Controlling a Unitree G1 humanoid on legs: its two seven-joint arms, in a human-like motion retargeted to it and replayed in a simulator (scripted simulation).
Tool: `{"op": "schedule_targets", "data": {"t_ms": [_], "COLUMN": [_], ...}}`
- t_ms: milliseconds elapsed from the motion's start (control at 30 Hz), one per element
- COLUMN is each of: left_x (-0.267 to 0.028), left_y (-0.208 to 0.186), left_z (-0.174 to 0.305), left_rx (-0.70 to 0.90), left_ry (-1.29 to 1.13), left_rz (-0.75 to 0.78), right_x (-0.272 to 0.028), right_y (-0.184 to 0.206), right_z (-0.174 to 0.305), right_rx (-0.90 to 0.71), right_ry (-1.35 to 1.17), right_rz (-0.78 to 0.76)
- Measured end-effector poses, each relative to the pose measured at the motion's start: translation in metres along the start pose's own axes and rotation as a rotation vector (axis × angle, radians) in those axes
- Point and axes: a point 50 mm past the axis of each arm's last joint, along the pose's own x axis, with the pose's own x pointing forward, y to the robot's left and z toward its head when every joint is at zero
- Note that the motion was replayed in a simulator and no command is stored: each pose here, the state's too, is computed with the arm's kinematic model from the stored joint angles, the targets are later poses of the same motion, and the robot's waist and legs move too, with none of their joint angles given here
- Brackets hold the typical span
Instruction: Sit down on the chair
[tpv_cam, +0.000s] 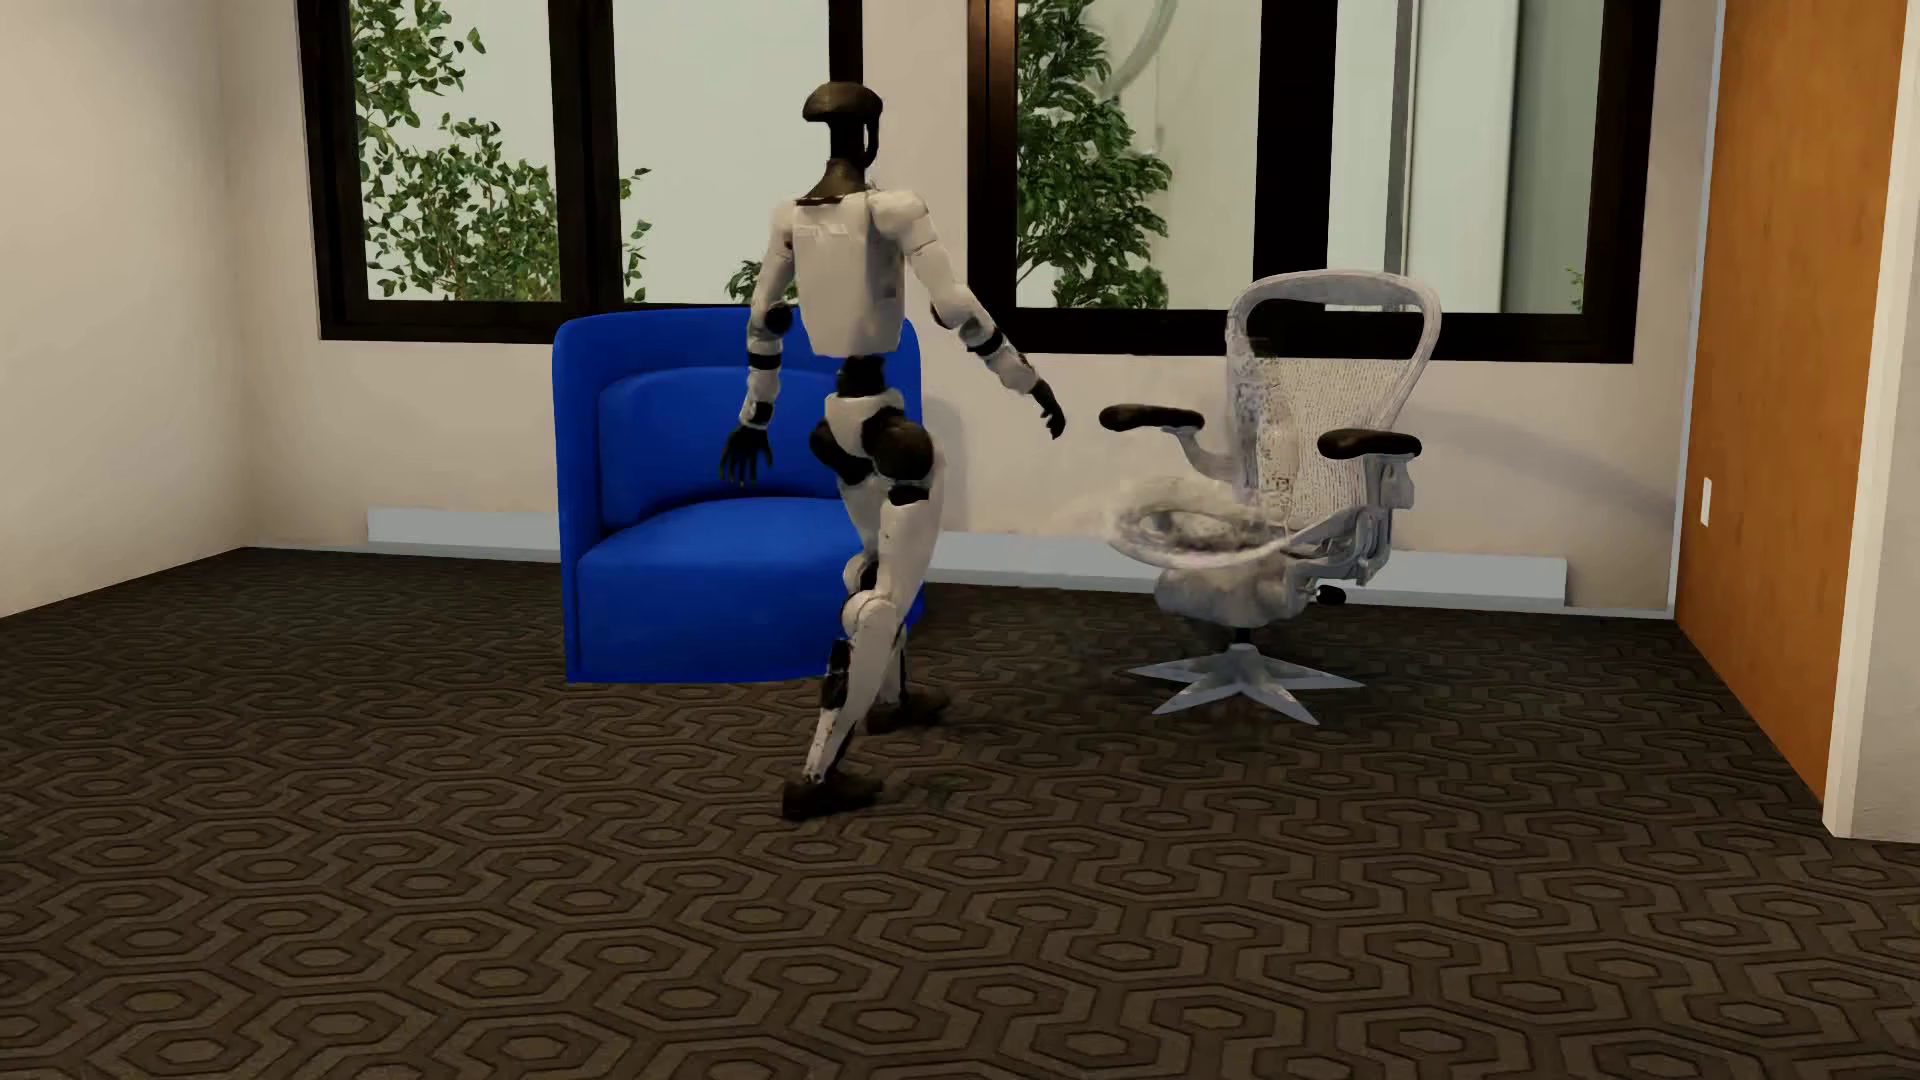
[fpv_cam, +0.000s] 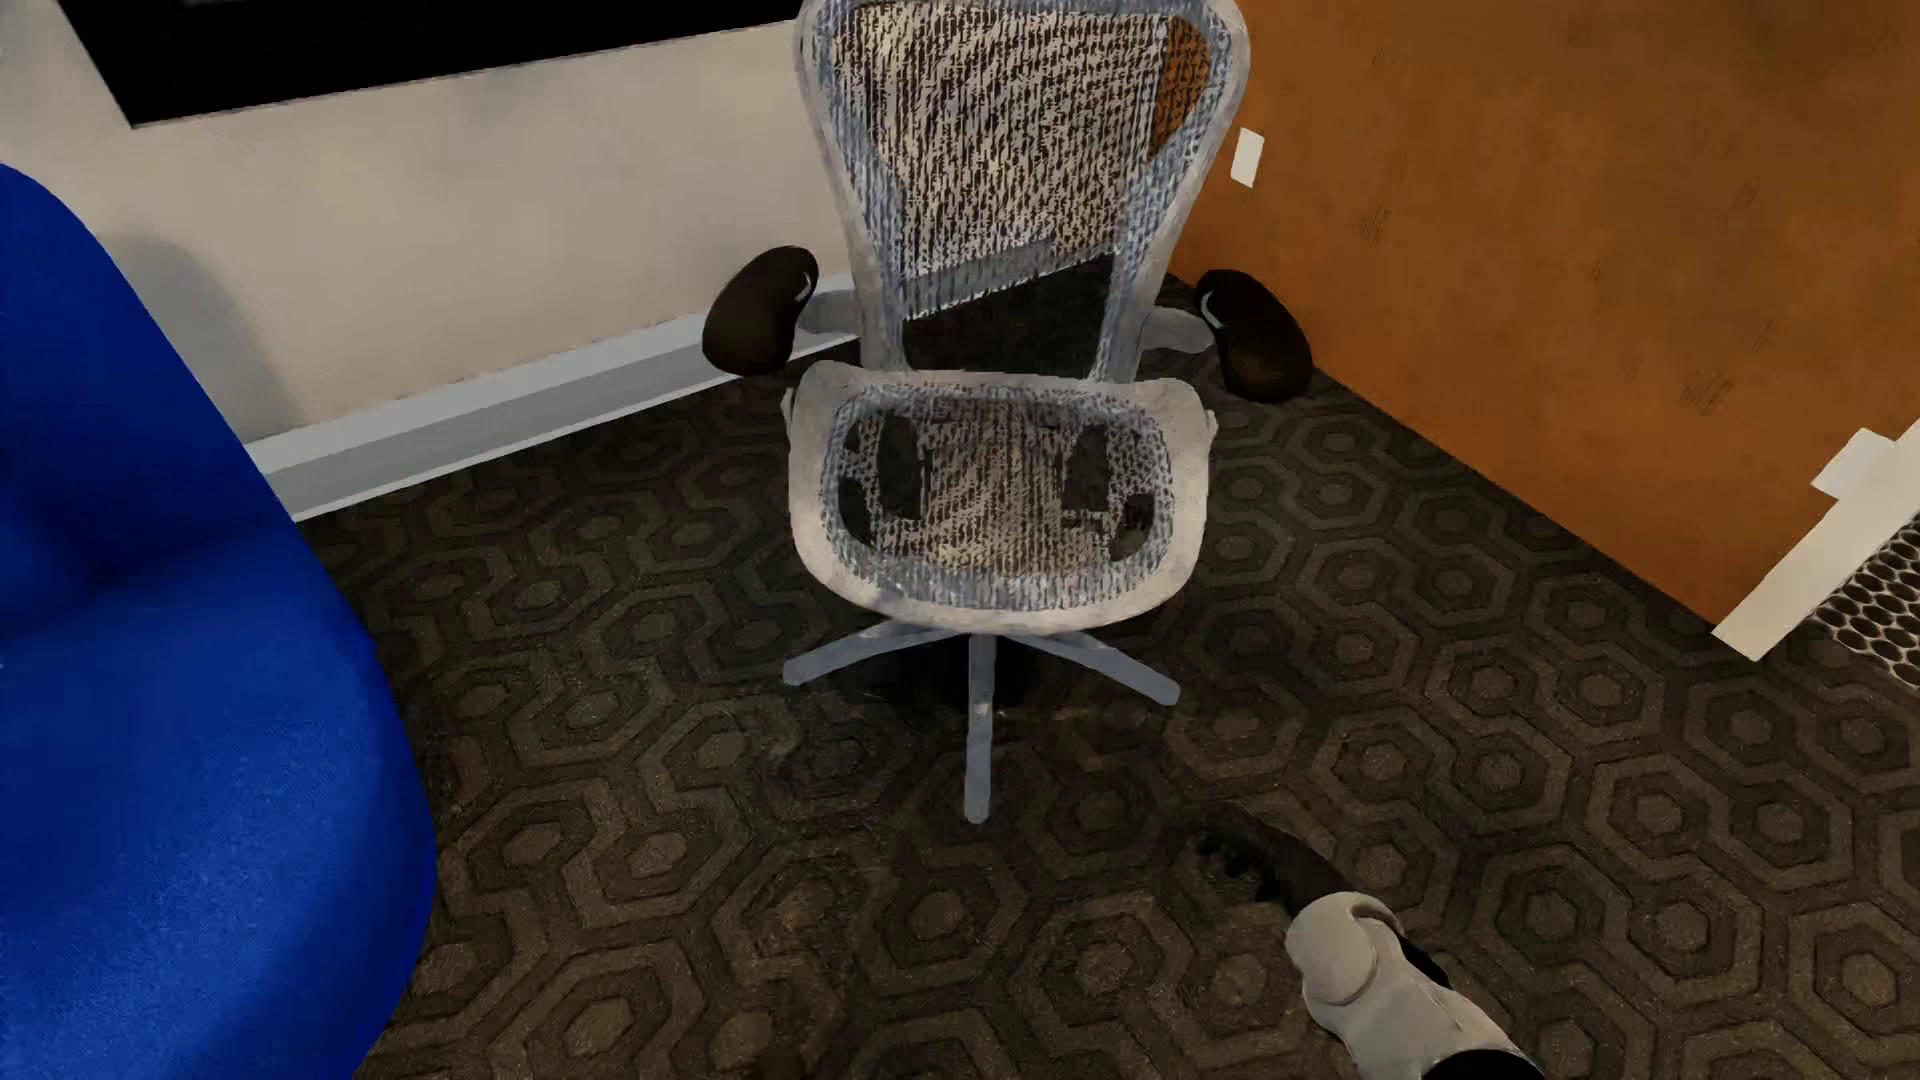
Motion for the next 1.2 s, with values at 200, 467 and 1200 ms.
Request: {"op": "schedule_targets", "data": {"t_ms": [200, 467, 1200], "left_x": [0.001, -0.019, -0.041], "left_y": [0.001, 0.128, 0.063], "left_z": [0.012, 0.164, 0.186], "left_rx": [0.061, 0.171, 0.069], "left_ry": [-0.058, -0.588, -0.676], "left_rz": [-0.018, 0.317, 0.282], "right_x": [-0.011, -0.092, -0.003], "right_y": [0.033, 0.097, 0.052], "right_z": [-0.014, -0.128, 0.037], "right_rx": [0.038, 0.142, -0.079], "right_ry": [0.034, 0.576, -0.120], "right_rz": [0.117, 0.249, 0.102]}}
